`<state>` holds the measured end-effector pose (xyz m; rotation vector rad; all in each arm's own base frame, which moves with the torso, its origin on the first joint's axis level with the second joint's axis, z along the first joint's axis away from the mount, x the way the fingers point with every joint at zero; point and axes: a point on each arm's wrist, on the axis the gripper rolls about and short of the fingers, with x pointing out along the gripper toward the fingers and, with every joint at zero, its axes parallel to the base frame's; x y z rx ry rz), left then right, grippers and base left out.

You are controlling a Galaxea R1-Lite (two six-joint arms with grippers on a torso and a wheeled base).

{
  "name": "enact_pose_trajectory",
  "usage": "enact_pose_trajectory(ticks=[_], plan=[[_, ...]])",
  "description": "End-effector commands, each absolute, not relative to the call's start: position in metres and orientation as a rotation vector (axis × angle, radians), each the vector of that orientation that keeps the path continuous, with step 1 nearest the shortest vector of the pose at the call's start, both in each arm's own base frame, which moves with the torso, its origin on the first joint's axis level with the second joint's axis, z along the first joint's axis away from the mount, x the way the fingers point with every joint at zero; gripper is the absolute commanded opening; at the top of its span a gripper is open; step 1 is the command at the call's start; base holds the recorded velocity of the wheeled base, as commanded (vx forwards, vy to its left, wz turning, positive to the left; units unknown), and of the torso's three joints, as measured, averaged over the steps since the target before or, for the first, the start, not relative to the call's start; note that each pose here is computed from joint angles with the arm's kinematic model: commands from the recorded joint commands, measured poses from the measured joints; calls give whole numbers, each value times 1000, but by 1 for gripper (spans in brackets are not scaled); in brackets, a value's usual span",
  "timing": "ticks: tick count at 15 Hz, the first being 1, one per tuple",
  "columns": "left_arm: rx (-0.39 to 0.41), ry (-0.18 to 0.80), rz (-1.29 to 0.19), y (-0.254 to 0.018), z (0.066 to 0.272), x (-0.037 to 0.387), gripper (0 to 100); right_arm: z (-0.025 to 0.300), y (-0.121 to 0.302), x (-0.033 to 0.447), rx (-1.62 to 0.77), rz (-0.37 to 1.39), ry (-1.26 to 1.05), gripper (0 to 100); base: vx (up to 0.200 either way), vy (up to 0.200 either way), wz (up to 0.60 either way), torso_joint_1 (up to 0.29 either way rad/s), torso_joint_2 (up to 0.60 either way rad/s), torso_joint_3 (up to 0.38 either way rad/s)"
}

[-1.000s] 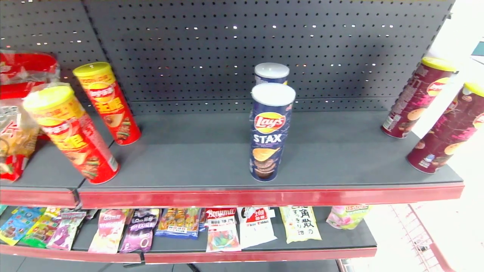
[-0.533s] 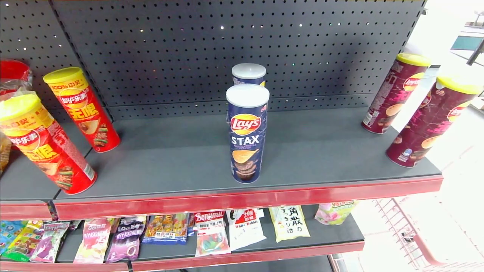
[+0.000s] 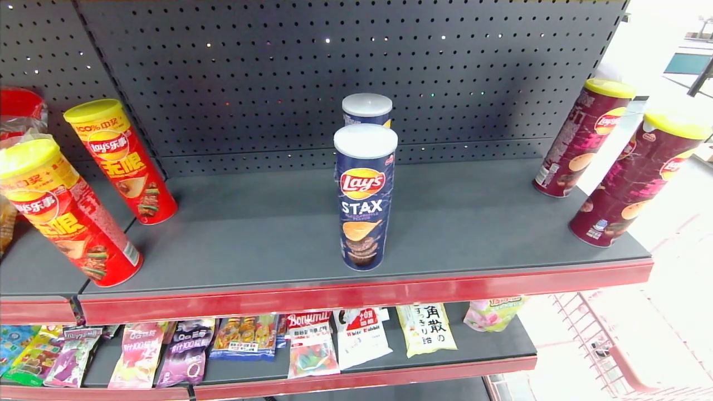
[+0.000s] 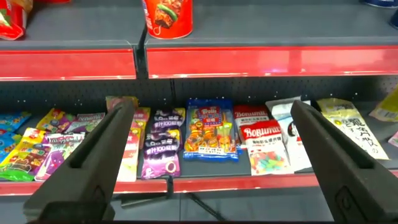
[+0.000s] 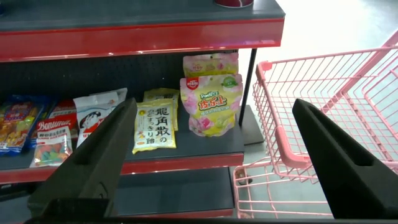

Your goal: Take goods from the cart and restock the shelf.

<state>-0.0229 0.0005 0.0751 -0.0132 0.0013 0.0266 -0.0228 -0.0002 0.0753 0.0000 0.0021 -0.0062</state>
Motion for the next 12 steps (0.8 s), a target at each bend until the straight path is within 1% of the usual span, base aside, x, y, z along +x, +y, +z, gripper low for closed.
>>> enact_pose_trajectory(ticks=[1,12], plan=[[-14,3,28,0,75,-23,100,75,0,-23,0,-6,3,100,0,0,0,0,0,0],[-14,3,28,0,75,-23,100,75,0,-23,0,-6,3,100,0,0,0,0,0,0]])
